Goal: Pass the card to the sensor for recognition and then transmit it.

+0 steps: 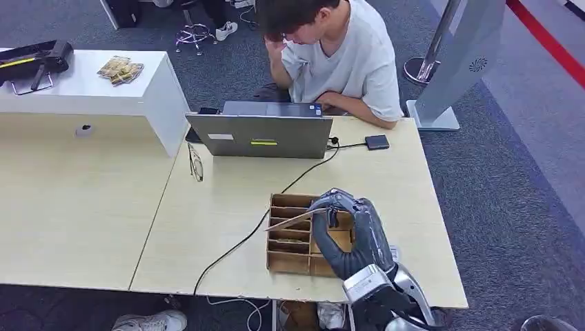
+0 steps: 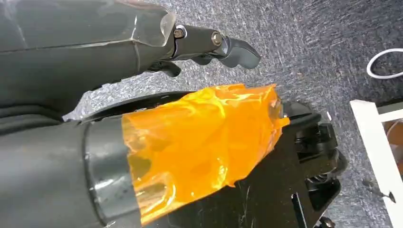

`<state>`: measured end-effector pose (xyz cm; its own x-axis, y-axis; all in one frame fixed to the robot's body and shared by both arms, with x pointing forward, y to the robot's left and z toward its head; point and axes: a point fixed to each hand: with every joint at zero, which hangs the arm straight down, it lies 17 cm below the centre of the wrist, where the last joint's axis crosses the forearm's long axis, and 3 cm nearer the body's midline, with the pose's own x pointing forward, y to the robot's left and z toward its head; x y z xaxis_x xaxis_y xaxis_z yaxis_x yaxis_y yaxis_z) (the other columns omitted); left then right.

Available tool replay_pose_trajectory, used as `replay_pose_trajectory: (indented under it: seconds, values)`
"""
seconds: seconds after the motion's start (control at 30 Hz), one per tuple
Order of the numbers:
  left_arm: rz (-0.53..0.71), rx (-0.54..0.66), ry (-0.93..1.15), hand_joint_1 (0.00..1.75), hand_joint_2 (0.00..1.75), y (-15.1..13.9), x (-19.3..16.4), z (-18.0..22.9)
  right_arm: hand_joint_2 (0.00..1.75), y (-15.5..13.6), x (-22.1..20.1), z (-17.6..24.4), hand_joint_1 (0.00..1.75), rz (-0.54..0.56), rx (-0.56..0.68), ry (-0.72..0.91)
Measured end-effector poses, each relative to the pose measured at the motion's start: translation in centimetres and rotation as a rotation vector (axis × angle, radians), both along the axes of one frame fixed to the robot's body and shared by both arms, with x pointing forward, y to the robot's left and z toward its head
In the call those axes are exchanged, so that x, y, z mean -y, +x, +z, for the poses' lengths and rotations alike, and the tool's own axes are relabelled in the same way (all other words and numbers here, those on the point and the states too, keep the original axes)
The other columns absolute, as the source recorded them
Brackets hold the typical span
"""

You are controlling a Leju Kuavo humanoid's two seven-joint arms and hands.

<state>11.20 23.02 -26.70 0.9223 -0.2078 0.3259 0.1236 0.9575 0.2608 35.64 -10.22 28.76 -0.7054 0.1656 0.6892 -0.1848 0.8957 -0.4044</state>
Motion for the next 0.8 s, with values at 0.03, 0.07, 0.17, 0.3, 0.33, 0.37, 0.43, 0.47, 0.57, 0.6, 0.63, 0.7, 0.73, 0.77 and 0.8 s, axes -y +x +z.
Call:
replay_pose_trajectory:
  seconds: [0.03,0.07,0.17,0.3,0.33,0.37,0.43,0.47,0.57,0.6,0.63,0.7,0.73,0.77,0.8]
  values:
    - [0.002,0.0,0.0,0.0,0.0,0.0,0.0,0.0,1.75,-0.1,-0.1,-0.2,1.75,0.021,-0.018,0.008]
    - [0.006,0.0,0.0,0.0,0.0,0.0,0.0,0.0,1.75,-0.2,-0.3,-0.5,1.75,0.045,-0.039,0.015]
    - [0.014,-0.002,0.002,0.0,0.0,-0.1,-0.1,0.0,1.75,-0.3,-0.4,-1.8,1.75,0.109,-0.109,0.027]
    - [0.026,-0.004,0.005,0.0,0.0,-0.2,-0.3,0.0,1.75,0.1,0.5,-4.7,1.75,0.143,-0.215,0.016]
    - [0.029,-0.005,0.006,0.0,0.0,-0.2,-0.3,0.0,1.75,0.1,0.8,-5.4,1.75,0.142,-0.233,0.012]
    - [0.032,-0.006,0.005,0.0,0.0,-0.3,-0.3,0.0,1.75,0.2,1.2,-6.3,1.75,0.139,-0.256,0.002]
    - [0.035,-0.007,0.006,0.0,0.0,-0.3,-0.4,-0.1,1.75,0.2,2.0,-7.9,1.75,0.134,-0.296,-0.011]
    - [0.036,-0.007,0.006,0.0,0.0,-0.3,-0.4,-0.1,1.75,0.1,2.3,-8.5,1.75,0.135,-0.313,-0.015]
    - [0.041,-0.009,0.005,0.0,0.0,-0.4,-0.4,-0.1,1.75,-0.3,3.3,-10.3,1.75,0.135,-0.363,-0.015]
    - [0.042,-0.009,0.005,0.0,0.0,-0.4,-0.4,-0.1,1.75,-0.4,3.5,-10.8,1.75,0.133,-0.374,-0.017]
    - [0.043,-0.009,0.006,0.0,0.0,-0.4,-0.4,-0.1,1.75,-0.5,3.7,-11.2,1.75,0.132,-0.387,-0.02]
    - [0.044,-0.01,0.005,0.0,0.0,-0.4,-0.4,-0.1,1.75,-0.7,4.2,-12.0,1.75,0.125,-0.406,-0.02]
    - [0.045,-0.01,0.006,0.0,0.0,-0.4,-0.4,-0.1,1.75,-0.7,4.4,-12.2,1.75,0.122,-0.411,-0.021]
    - [0.046,-0.01,0.006,0.0,0.0,-0.4,-0.4,-0.1,1.75,-0.8,4.5,-12.4,1.75,0.118,-0.417,-0.021]
    - [0.046,-0.01,0.006,0.0,0.0,-0.4,-0.5,-0.1,1.75,-0.8,4.7,-12.6,1.75,0.116,-0.421,-0.022]
